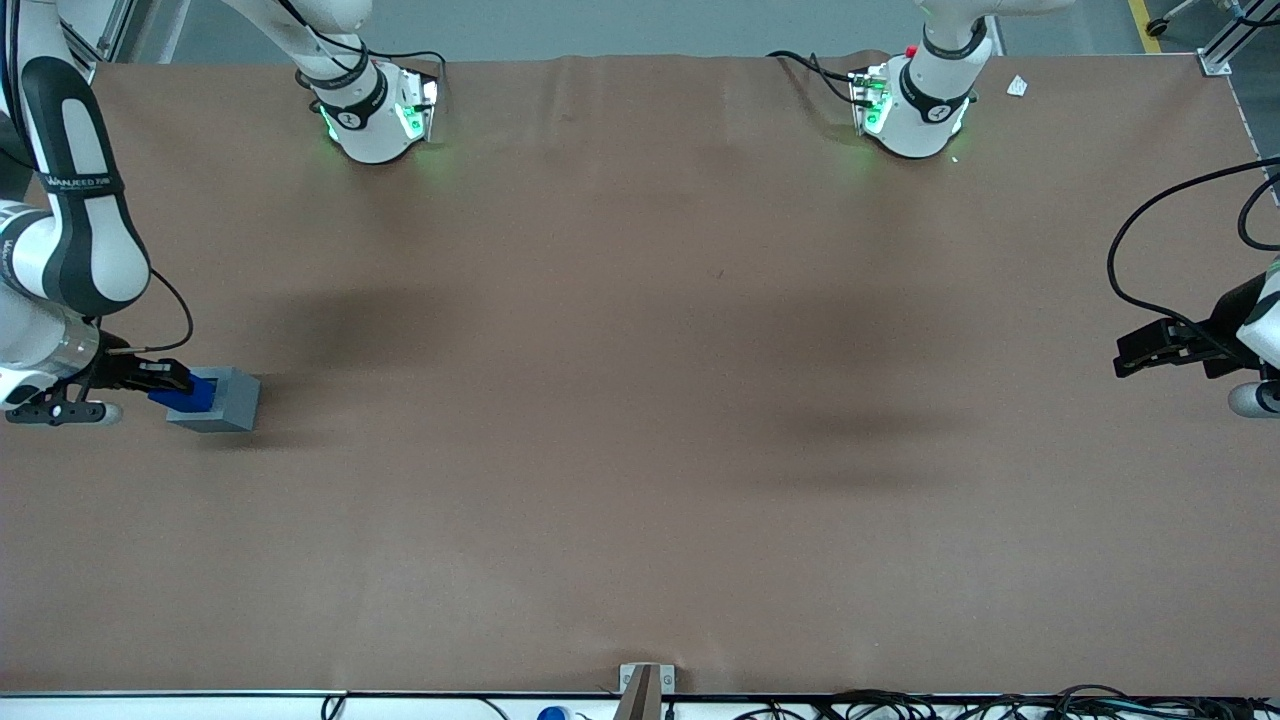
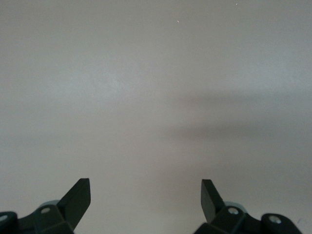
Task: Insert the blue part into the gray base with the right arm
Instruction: 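Lower the blue part into the gray base's opening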
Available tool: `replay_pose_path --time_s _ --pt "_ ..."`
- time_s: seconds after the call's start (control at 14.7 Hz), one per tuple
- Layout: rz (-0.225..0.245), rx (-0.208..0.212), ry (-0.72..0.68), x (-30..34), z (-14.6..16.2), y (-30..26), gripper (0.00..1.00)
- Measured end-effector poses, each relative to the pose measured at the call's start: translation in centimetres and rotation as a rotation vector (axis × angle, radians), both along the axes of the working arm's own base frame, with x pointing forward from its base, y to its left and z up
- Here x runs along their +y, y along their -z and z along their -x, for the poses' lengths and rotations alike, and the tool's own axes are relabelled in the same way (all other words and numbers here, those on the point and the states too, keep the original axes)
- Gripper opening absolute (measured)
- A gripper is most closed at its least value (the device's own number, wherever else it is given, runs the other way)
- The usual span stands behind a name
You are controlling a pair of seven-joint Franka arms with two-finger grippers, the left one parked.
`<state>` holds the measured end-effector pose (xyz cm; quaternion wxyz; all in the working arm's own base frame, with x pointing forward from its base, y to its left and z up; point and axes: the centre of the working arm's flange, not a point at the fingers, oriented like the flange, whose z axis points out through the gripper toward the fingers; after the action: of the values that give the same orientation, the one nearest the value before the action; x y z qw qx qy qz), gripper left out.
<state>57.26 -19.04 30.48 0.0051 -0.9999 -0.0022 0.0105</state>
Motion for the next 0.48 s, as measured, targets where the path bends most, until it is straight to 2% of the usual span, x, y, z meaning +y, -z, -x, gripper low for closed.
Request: replay_pose_path --time_s 0.48 --pt "-0.002 0.008 0.005 -0.02 0.15 0.25 0.51"
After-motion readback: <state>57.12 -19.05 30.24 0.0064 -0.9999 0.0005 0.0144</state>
